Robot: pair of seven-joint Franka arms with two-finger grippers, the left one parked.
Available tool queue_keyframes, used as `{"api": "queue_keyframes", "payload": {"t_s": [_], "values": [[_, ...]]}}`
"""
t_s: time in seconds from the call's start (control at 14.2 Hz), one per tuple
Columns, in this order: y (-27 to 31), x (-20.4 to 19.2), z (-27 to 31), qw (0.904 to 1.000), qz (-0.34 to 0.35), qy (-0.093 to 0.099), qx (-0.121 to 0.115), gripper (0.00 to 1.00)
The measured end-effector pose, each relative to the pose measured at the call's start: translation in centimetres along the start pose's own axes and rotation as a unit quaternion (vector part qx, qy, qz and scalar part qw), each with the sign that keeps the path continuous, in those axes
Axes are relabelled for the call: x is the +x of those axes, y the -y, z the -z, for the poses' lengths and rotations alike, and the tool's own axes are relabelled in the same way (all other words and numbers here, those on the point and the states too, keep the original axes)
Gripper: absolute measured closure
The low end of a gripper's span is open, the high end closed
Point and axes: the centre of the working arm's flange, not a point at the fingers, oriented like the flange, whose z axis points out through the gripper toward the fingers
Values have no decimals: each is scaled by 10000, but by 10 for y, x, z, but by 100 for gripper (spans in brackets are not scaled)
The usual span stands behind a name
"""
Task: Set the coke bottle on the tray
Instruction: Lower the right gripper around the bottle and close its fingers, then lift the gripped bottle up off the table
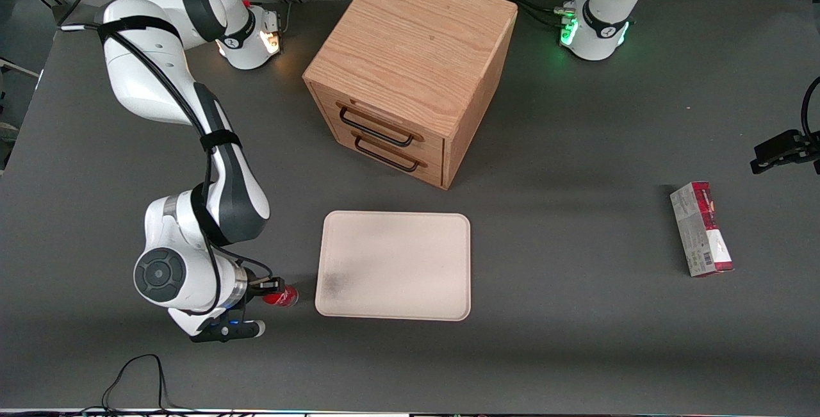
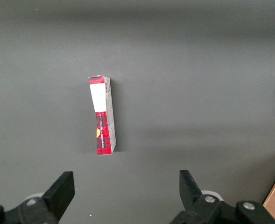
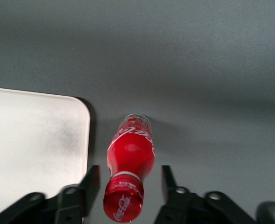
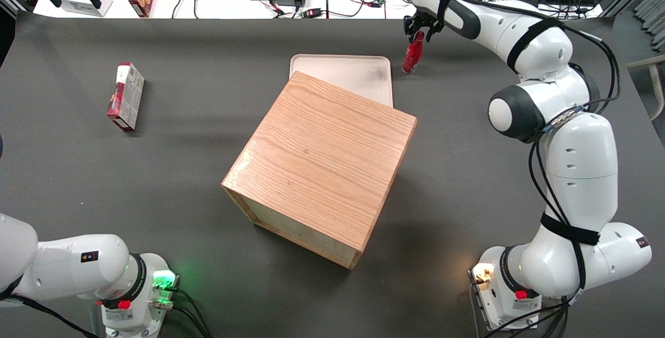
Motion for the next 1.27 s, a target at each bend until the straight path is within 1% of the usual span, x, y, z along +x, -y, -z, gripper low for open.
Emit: {"api": "queue_keyframes", "payload": {"t_s": [0.07, 0.14, 0.57, 0.71, 0.92, 1.13, 1.27], "values": [[0, 0, 0, 10000, 2, -1, 0, 59], [1, 0, 0, 10000, 5, -7, 2, 68], [0, 0, 4, 10000, 4, -5, -17, 69], [-2, -3, 23, 10000, -7, 27, -37, 69], [-7, -23, 99, 9999, -23, 94, -62, 69], [-14, -58, 187, 9999, -35, 85, -65, 69], [-19, -84, 235, 9999, -33, 91, -64, 69]]}}
